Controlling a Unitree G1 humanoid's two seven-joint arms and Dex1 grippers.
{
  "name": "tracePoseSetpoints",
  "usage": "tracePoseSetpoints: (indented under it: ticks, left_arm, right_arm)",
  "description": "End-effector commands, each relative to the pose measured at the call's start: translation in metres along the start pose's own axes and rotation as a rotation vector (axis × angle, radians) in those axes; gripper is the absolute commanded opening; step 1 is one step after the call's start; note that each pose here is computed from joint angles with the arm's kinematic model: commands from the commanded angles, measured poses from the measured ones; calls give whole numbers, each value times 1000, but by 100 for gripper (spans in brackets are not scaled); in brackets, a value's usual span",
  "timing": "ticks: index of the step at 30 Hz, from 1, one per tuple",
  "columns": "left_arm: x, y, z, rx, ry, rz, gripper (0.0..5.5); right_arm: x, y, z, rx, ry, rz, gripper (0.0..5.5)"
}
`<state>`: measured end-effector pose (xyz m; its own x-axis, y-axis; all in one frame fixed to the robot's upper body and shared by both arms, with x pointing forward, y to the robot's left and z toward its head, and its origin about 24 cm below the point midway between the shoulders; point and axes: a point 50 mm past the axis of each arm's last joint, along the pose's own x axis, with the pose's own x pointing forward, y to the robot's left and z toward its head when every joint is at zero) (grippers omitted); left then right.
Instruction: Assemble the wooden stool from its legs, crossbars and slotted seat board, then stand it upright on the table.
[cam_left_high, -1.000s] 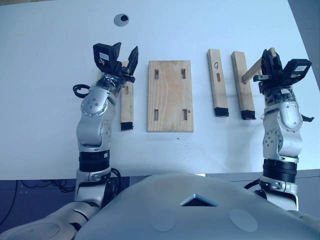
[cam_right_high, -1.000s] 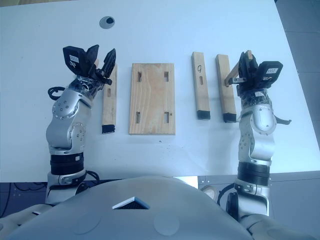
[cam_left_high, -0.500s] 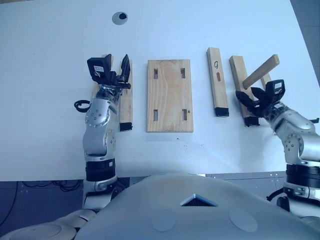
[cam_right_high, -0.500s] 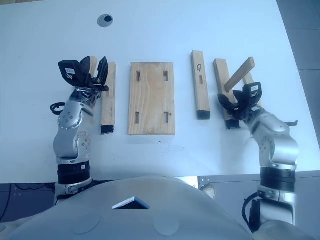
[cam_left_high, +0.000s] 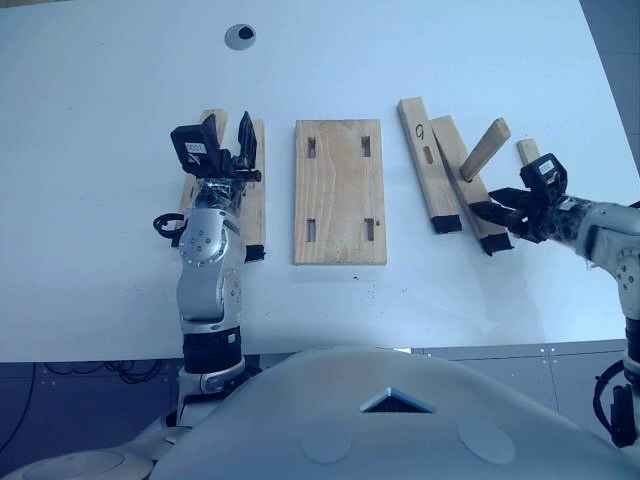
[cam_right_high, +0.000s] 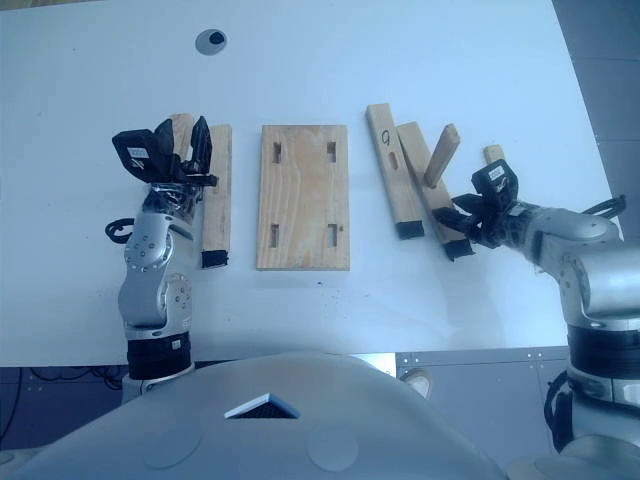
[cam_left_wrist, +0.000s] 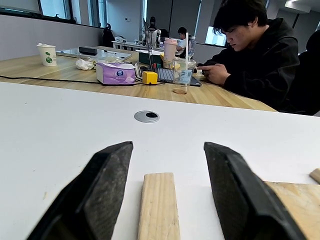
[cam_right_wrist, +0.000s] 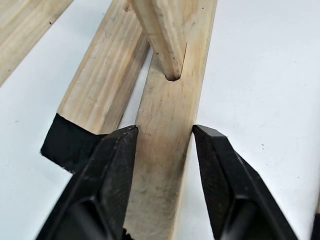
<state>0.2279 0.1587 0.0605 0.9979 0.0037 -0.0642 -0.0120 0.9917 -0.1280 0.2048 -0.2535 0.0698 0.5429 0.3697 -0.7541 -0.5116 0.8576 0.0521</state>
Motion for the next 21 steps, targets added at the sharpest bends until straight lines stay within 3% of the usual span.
tracePoseSetpoints:
  ticks: [1,3,13,18,21]
  left_arm:
    - [2,1,-1,20,3,7,260]
    - [2,1,-1,21,4,7,260]
    - [1,0,-4,24,14,12,260]
    - [1,1,-5,29,18,11,260]
    - [1,0,-5,32,20,7,260]
  right_arm:
    - [2,1,-19,13,124,-29,155]
    - [2,-1,-19,15,119,-36,155]
    - [4,-15,14,146,34,-6,323]
    - [2,-11,23,184,5,39,323]
    - [3,-10,9,135,75,47,323]
